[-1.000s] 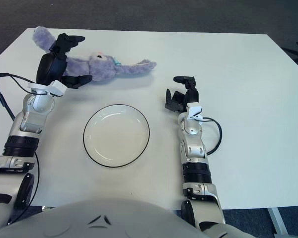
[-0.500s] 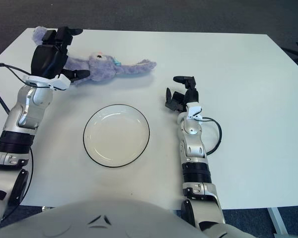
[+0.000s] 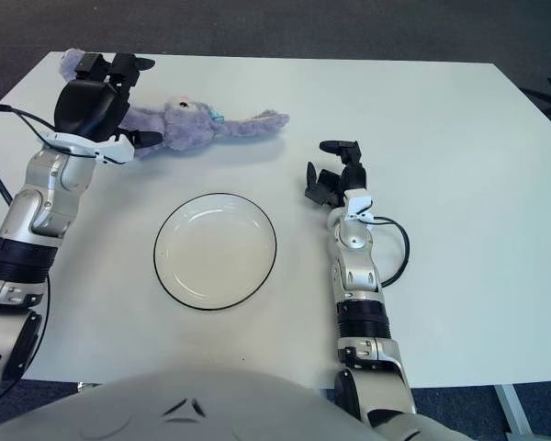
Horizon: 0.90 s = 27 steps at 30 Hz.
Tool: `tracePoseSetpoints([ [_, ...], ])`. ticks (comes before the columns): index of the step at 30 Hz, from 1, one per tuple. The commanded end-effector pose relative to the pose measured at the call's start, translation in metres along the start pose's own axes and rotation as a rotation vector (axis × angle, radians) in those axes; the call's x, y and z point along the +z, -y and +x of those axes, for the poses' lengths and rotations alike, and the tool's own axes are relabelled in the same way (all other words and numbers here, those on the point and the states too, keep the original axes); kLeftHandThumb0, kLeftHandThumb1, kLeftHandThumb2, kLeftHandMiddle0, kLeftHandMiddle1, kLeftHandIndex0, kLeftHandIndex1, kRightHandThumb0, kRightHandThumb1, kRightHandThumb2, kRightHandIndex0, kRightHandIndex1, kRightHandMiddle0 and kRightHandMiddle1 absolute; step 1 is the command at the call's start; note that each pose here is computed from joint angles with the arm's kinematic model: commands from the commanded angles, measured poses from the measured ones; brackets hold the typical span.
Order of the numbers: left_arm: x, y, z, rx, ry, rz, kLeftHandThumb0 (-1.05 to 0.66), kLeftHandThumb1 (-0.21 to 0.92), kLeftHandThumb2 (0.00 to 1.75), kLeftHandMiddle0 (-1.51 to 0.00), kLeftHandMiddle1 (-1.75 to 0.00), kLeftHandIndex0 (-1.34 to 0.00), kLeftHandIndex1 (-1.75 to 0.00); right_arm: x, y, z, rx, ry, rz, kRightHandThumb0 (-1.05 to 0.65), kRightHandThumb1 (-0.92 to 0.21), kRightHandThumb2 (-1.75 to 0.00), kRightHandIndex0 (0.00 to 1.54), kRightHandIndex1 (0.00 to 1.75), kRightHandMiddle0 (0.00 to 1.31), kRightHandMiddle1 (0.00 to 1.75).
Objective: Put the doll into the plate.
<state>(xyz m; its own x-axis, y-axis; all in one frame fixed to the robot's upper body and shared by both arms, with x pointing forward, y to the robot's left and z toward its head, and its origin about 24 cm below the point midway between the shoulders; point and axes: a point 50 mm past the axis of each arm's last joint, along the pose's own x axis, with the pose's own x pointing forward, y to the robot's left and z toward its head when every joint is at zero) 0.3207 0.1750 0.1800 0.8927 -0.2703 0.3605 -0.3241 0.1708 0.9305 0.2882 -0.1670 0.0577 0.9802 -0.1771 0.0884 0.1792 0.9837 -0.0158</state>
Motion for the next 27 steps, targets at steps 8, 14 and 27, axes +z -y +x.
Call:
tracePoseSetpoints([
  [8, 0.007, -0.011, 0.015, -0.13, -0.059, 0.195, -0.78, 0.7, 0.64, -0.02, -0.73, 0.0, -0.66, -0.022, -0.005, -0.008, 0.023, -0.109, 0.014, -0.45, -0.51, -1.0, 1.26, 1.75, 0.13, 1.4],
  [14, 0.008, -0.011, 0.018, -0.206, -0.076, 0.226, -0.81, 0.78, 0.55, -0.04, -1.04, 0.0, -0.57, -0.022, -0.005, -0.008, 0.024, -0.112, 0.019, -0.45, -0.51, -1.0, 1.25, 1.75, 0.12, 1.41],
  [27, 0.001, -0.001, 0.026, -0.304, -0.064, 0.181, -0.95, 0.91, 0.37, 0.0, -1.7, 0.0, -0.58, -0.023, -0.005, -0.008, 0.025, -0.113, 0.015, -0.44, -0.53, -1.01, 1.24, 1.75, 0.12, 1.41],
])
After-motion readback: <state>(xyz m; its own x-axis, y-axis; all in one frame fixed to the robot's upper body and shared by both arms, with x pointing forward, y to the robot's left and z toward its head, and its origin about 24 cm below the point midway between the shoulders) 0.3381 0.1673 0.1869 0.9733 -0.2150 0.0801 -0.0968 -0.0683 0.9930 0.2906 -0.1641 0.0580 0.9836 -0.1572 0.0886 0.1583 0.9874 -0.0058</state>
